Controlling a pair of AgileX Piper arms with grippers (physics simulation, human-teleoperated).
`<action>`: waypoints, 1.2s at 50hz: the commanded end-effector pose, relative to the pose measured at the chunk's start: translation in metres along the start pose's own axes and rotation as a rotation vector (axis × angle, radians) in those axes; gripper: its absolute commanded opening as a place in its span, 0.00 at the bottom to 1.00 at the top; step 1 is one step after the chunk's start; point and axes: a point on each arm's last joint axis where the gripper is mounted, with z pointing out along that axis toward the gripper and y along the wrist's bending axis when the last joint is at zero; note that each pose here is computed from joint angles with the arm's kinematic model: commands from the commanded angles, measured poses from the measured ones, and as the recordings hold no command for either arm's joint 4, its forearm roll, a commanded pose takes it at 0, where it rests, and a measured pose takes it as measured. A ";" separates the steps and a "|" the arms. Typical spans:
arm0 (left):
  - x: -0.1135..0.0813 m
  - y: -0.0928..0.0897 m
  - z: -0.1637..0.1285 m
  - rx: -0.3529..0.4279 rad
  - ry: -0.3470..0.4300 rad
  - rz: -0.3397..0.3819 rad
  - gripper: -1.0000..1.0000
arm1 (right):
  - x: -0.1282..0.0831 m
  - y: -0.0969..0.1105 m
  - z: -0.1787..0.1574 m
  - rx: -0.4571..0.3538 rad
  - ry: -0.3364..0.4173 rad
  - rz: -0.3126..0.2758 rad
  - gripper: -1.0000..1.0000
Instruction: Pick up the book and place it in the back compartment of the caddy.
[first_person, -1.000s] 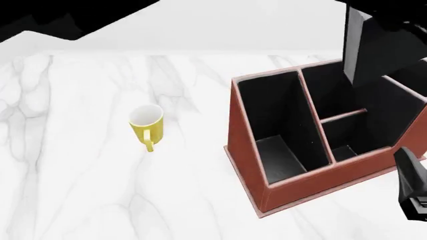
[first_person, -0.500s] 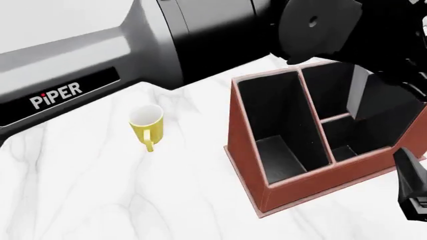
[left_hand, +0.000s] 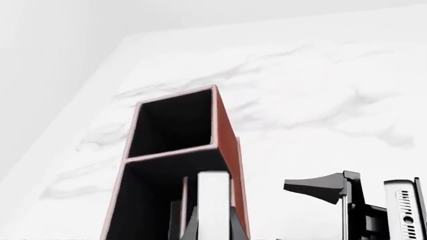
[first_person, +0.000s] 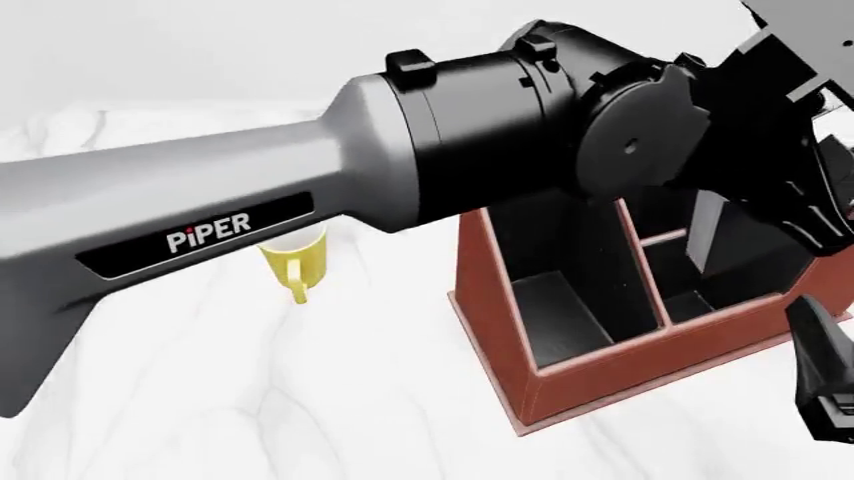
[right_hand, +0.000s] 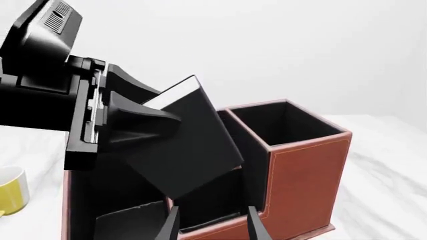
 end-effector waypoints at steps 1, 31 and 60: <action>0.008 -0.002 0.004 -0.010 -0.018 0.027 0.00 | 0.000 0.000 0.000 0.001 0.002 0.002 1.00; 0.041 -0.003 0.032 -0.013 0.022 0.015 0.00 | 0.001 0.000 0.001 0.002 0.007 0.007 1.00; 0.067 0.006 0.055 -0.032 0.054 0.010 0.00 | 0.001 0.000 0.003 0.004 0.011 0.012 1.00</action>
